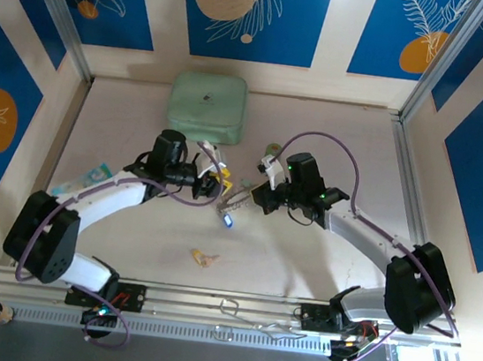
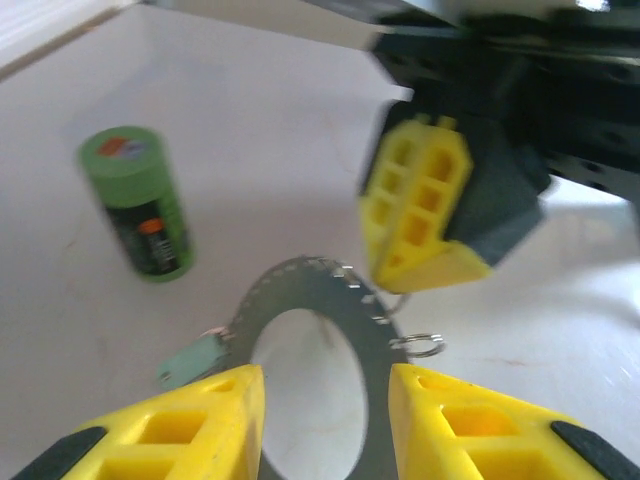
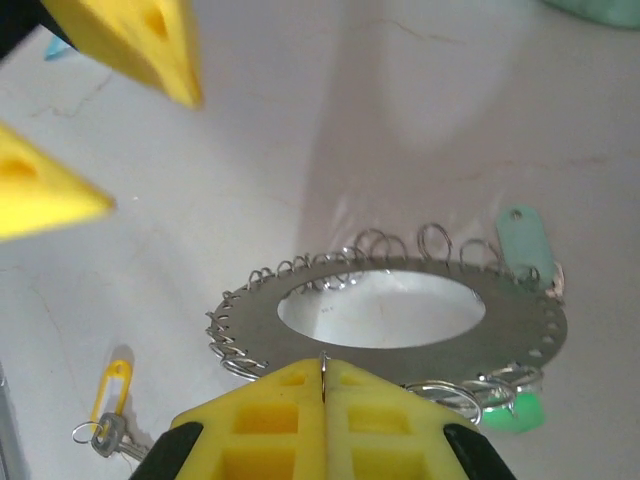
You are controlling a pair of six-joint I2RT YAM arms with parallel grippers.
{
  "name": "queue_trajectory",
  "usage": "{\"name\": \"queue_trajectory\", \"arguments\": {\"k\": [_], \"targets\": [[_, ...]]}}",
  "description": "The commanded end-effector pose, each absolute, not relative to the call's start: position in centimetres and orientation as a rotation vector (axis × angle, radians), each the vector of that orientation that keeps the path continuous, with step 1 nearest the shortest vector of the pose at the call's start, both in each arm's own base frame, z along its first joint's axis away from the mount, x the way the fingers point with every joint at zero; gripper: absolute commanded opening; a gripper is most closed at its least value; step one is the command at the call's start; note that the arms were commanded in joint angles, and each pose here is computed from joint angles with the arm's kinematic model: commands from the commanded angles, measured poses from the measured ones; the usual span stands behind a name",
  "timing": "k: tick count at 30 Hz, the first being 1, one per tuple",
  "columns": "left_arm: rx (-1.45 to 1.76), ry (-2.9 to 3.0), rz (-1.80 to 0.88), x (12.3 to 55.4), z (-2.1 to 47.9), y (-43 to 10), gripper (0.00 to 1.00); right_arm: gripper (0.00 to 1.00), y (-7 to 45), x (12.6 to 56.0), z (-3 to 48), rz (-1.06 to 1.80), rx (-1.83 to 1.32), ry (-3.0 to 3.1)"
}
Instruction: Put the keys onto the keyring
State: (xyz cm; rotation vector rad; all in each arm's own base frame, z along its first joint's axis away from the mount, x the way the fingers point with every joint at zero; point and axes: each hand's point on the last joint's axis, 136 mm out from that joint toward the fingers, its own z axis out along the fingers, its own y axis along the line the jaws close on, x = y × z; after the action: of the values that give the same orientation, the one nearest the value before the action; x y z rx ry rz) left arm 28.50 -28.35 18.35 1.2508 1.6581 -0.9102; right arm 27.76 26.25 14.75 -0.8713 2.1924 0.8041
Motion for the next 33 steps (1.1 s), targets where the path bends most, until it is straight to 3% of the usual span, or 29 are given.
{"name": "queue_trajectory", "arguments": {"k": [1, 6, 19, 33], "targets": [[1.450, 1.426, -1.056, 25.8, 19.4, -29.4, 0.37, 0.00, 27.6, 28.1, 16.9, 0.864, -0.964, 2.063], [1.578, 1.345, -1.094, 25.4, 18.5, -30.1, 0.31, 0.00, 27.9, 27.9, 17.0, 0.883, -0.992, 2.038], [1.717, 1.400, -1.080, 26.6, 14.7, -31.9, 0.35, 0.00, 28.5, 27.8, 17.2, 0.888, -1.027, 1.995], [1.707, 1.408, -1.145, 26.6, 15.1, -32.2, 0.19, 0.00, 29.3, 27.5, 16.9, 0.892, -1.065, 1.980]]}}
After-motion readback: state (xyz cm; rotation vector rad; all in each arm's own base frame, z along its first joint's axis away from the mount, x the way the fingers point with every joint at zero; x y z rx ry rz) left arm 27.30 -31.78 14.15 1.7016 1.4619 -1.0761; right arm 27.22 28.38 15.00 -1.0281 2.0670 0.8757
